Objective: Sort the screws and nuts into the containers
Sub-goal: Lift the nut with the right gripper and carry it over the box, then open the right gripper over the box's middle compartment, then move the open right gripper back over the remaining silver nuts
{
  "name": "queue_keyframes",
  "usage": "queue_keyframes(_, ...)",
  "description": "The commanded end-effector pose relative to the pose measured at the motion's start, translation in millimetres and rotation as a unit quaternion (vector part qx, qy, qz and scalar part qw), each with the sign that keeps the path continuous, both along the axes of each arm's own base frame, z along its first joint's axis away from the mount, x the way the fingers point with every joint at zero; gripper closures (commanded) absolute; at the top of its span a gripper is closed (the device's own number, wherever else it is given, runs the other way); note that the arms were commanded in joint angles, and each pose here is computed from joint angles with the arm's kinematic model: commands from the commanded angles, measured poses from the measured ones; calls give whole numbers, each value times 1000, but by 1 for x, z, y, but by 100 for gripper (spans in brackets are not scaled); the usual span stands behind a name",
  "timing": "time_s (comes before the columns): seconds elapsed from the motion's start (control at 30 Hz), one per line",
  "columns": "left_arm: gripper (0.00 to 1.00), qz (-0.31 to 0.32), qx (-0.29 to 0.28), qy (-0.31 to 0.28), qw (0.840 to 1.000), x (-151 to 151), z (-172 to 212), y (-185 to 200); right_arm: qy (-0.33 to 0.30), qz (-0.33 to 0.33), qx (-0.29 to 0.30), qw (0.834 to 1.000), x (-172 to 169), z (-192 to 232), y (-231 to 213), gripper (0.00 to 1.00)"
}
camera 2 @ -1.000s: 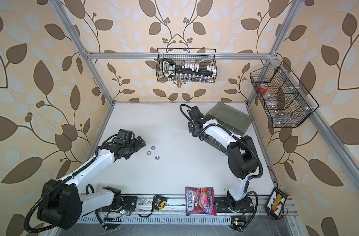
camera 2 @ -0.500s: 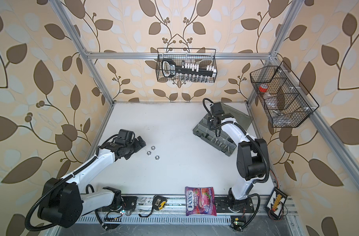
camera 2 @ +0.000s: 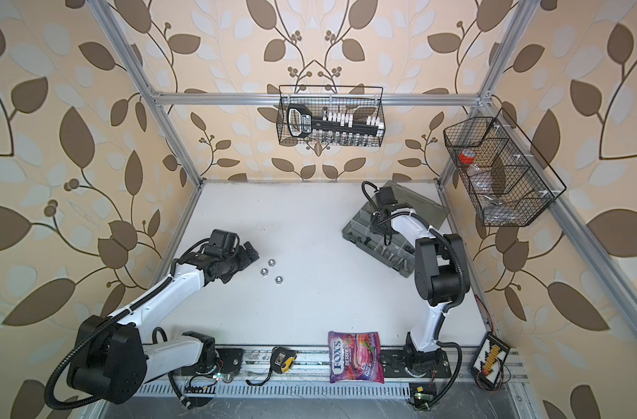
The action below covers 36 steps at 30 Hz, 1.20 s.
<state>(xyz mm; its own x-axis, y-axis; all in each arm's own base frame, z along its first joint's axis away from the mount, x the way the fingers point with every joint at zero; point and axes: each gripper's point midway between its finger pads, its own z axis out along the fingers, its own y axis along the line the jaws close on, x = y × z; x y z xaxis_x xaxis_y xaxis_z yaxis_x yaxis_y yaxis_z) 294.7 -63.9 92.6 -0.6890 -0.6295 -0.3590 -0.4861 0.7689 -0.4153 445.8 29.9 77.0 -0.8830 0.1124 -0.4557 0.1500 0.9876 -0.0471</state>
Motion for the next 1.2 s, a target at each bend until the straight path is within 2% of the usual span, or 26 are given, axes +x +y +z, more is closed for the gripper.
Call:
queue_keyframes(0.0, 1, -9, 1, -15, 1000, 7, 14, -4, -11, 8, -1, 1000, 13, 4, 2, 88)
queue_keyframes(0.2, 1, -8, 2, -18, 1000, 6, 15, -3, -13, 7, -4, 1000, 13, 7, 1, 62)
queue_keyframes(0.33, 1, -8, 3, -18, 1000, 6, 16, -3, -23, 6, -7, 1000, 13, 17, -1, 55)
queue_keyframes(0.57, 1, -18, 1, -19, 1000, 5, 16, -6, -51, 13, 11, 999, 7, 45, 6, 52)
queue_keyframes(0.73, 1, -14, 3, -16, 1000, 4, 15, -4, -70, 35, 18, 997, -3, 62, 29, 50)
queue_keyframes(0.97, 1, -13, 0, -4, 1000, 3, 8, -5, -76, 101, 36, 991, -25, 69, 101, 49)
queue_keyframes(1.17, 1, -10, -2, -6, 1000, 3, 7, -5, -72, 185, 46, 979, -44, 66, 185, 49)
